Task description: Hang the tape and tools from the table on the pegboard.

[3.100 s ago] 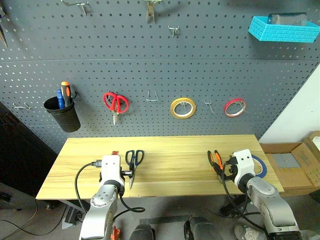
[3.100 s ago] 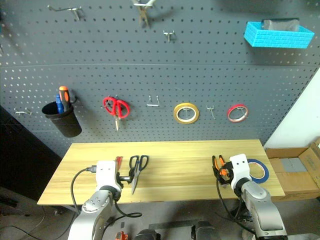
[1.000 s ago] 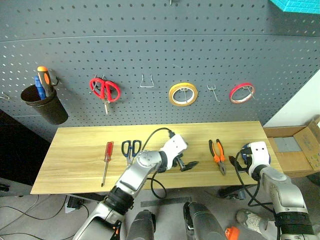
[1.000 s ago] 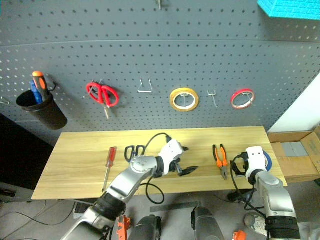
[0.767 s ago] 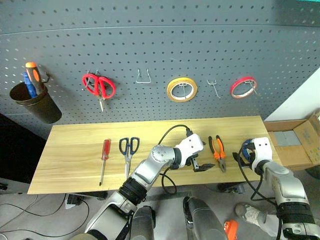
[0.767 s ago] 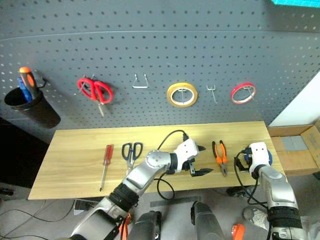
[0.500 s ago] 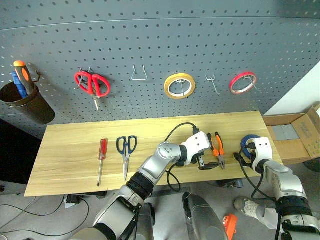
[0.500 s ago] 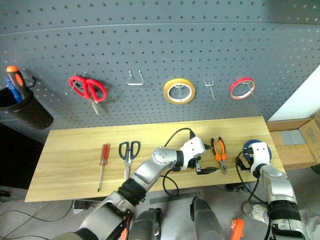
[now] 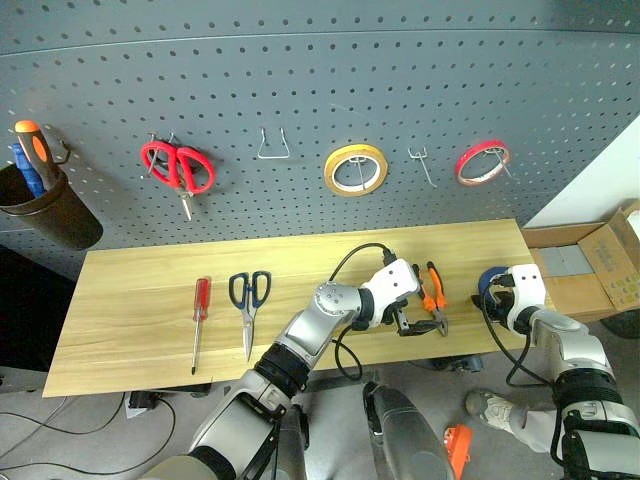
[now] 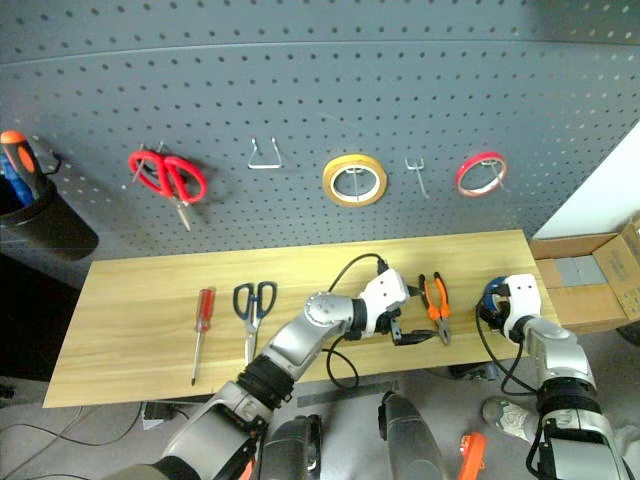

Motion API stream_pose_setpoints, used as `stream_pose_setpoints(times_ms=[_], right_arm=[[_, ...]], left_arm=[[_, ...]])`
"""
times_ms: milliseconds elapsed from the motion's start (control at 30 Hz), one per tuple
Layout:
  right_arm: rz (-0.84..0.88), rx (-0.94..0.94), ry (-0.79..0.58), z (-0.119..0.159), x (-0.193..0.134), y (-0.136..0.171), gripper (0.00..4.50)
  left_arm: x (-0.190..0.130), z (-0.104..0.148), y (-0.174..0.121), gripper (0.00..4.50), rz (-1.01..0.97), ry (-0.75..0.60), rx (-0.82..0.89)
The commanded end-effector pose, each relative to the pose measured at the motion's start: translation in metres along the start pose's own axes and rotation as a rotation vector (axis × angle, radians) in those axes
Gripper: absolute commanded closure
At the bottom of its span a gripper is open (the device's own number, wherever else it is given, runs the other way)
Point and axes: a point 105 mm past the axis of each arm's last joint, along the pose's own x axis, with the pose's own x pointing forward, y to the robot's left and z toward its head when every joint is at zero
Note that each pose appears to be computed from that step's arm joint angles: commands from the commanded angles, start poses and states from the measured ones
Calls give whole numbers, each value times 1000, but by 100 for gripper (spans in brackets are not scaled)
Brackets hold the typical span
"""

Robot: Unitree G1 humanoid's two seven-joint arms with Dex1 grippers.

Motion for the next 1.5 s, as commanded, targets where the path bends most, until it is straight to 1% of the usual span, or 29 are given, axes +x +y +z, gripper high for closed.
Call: stream_pose_setpoints(times_ms=[33,67,100,133,167,267,333,400,467,600,667,700,833,933,1067,1200,1300,1400,1500], right_arm=[[27,18,49,-17,2,5,287],[26,17,50,-17,2,5,329],[25,15,51,-18,3,5,362],[24,14,51,-18,3,5,392],[23,14,51,-18,4,5,409],[-2,-2,51,-19,5,2,410],[-28,-49,45,-18,4,-1,410],[-47,-131,12,-12,1,-1,410],[-44,-208,-46,-2,-3,8,410],[-31,-400,-196,21,-20,40,410],[-1,-514,-326,35,-37,76,410],[7,-547,-370,40,-44,88,410],[46,-735,-606,52,-73,147,410],[67,-868,-726,53,-81,167,410],[7,-960,-850,68,-78,167,410],[-1,-985,-933,88,-67,169,410],[9,-970,-928,98,-53,161,410],[24,-937,-861,105,-36,142,410],[40,-887,-838,114,-28,132,410]], left_arm=[[0,14,5,0,15,-37,34],[-1,14,6,0,17,-38,28],[-1,14,6,0,18,-39,24],[-1,15,6,0,18,-40,22],[-2,15,7,0,19,-40,22],[-3,12,5,0,10,-35,28],[-5,12,0,0,-13,-42,24],[-9,13,-5,0,-40,-45,30],[-17,10,-9,0,-62,-33,48],[-40,11,-9,0,-38,-43,26],[-63,14,-4,0,33,-63,-8],[-70,15,-2,0,58,-67,-20],[-115,23,9,0,279,-113,-133],[-139,24,9,0,413,-132,-207],[-152,20,4,0,491,-118,-246],[-150,21,6,0,514,-112,-237],[-148,30,15,0,537,-134,-222],[-148,39,18,0,535,-154,-211],[-145,41,19,0,527,-155,-205]])
